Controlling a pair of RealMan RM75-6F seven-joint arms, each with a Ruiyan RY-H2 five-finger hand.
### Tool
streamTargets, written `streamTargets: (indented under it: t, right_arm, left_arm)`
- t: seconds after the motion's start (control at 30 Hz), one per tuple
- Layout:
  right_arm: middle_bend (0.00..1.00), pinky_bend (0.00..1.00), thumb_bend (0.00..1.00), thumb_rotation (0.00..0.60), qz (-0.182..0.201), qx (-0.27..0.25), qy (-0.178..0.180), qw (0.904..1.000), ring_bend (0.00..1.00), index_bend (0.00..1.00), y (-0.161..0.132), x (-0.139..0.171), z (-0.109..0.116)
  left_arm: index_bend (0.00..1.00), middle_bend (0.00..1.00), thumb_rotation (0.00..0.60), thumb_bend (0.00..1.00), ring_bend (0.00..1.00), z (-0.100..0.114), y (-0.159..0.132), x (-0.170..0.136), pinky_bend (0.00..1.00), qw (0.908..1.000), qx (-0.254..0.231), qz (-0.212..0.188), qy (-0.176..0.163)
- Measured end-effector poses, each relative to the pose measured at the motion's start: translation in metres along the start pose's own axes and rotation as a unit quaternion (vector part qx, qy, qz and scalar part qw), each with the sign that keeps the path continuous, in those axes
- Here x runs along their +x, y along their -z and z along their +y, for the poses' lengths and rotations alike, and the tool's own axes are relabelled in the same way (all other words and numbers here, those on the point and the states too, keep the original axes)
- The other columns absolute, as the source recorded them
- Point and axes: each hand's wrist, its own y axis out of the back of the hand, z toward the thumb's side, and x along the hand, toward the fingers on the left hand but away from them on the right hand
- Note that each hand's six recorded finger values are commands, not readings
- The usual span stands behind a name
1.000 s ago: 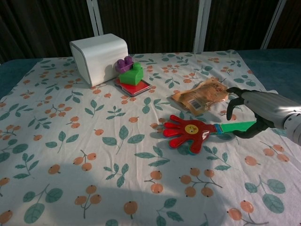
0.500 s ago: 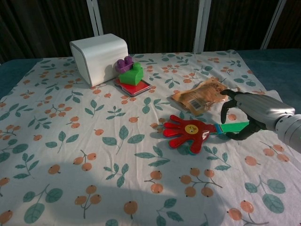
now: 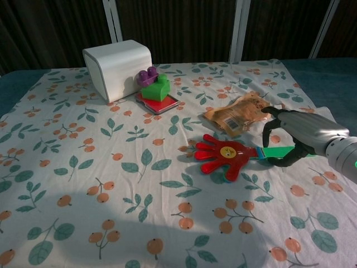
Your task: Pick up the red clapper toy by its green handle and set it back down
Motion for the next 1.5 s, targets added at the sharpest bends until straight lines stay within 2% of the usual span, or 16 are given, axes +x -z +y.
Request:
streamTargets:
  t: [0.13, 0.3, 0.37, 0.5, 0.67, 0.8, 1.03, 1.23, 1.33, 1.4, 1.43, 1.5]
  right_arm:
    - [0.22, 0.00, 0.47, 0.600, 0.000, -0.005, 0.006, 1.0000, 0.01, 0.73, -0.001, -0.001, 0.002]
    - [0.34, 0.02, 0.52, 0.600, 0.003, -0.015, 0.014, 0.9998, 0.09, 0.77, -0.002, -0.001, 0.006]
    - [0.40, 0.15, 0.54, 0.600, 0.006, -0.022, 0.018, 0.9996, 0.20, 0.78, -0.003, -0.001, 0.008]
    - [0.52, 0.53, 0.57, 0.600, 0.013, -0.039, 0.029, 0.9988, 0.47, 0.79, -0.005, 0.000, 0.012]
    - [0.57, 0.73, 0.57, 0.600, 0.020, -0.049, 0.036, 0.9979, 0.60, 0.81, -0.007, 0.000, 0.014]
    - [0.61, 0.84, 0.59, 0.600, 0.024, -0.060, 0.041, 0.9970, 0.66, 0.83, -0.008, 0.000, 0.016]
    - [0.71, 0.92, 0.60, 0.600, 0.029, -0.091, 0.045, 0.9945, 0.77, 0.88, -0.009, 0.000, 0.017]
    - [0.76, 0.96, 0.60, 0.600, 0.032, -0.128, 0.053, 0.9898, 0.82, 0.93, -0.010, 0.001, 0.019]
    - [0.77, 0.96, 0.60, 0.600, 0.037, -0.173, 0.062, 0.9823, 0.82, 0.94, -0.010, 0.002, 0.020]
    - [0.77, 0.96, 0.60, 0.600, 0.041, -0.218, 0.069, 0.9728, 0.83, 0.94, -0.010, 0.004, 0.020]
    - [0.77, 0.96, 0.60, 0.600, 0.043, -0.240, 0.071, 0.9672, 0.83, 0.94, -0.009, 0.005, 0.020]
    - [0.77, 0.96, 0.60, 0.600, 0.050, -0.298, 0.075, 0.9503, 0.83, 0.94, -0.009, 0.006, 0.019]
  left_arm:
    - [0.00, 0.00, 0.600, 0.47, 0.01, 0.000, 0.000, 0.000, 0.11, 1.0000, 0.000, 0.000, 0.000]
    - [0.00, 0.00, 0.600, 0.47, 0.01, 0.000, 0.000, 0.000, 0.11, 1.0000, 0.000, 0.000, 0.000]
    - [0.00, 0.00, 0.600, 0.46, 0.01, 0.000, 0.000, 0.000, 0.11, 1.0000, 0.000, 0.000, -0.001]
    - [0.00, 0.00, 0.600, 0.46, 0.01, 0.000, 0.000, 0.000, 0.11, 1.0000, 0.000, 0.000, -0.001]
    - [0.00, 0.00, 0.600, 0.46, 0.01, 0.000, 0.000, -0.001, 0.11, 1.0000, 0.000, 0.000, 0.000]
    - [0.00, 0.00, 0.600, 0.47, 0.01, 0.001, 0.000, -0.001, 0.11, 1.0000, 0.000, 0.001, -0.001]
    - [0.00, 0.00, 0.600, 0.47, 0.01, 0.000, 0.000, -0.001, 0.11, 1.0000, 0.000, 0.001, 0.000]
    - [0.00, 0.00, 0.600, 0.47, 0.02, 0.000, 0.000, -0.001, 0.11, 1.0000, 0.000, 0.002, 0.001]
    - [0.00, 0.00, 0.600, 0.46, 0.02, 0.000, 0.000, -0.001, 0.11, 1.0000, 0.000, 0.001, 0.001]
    - [0.00, 0.00, 0.600, 0.47, 0.02, 0.000, 0.000, -0.001, 0.11, 1.0000, 0.000, 0.002, 0.001]
    - [0.00, 0.00, 0.600, 0.47, 0.02, 0.000, 0.001, -0.001, 0.11, 1.0000, 0.000, 0.003, 0.002]
    - [0.00, 0.00, 0.600, 0.46, 0.02, 0.000, 0.001, 0.000, 0.11, 1.0000, 0.000, 0.004, 0.002]
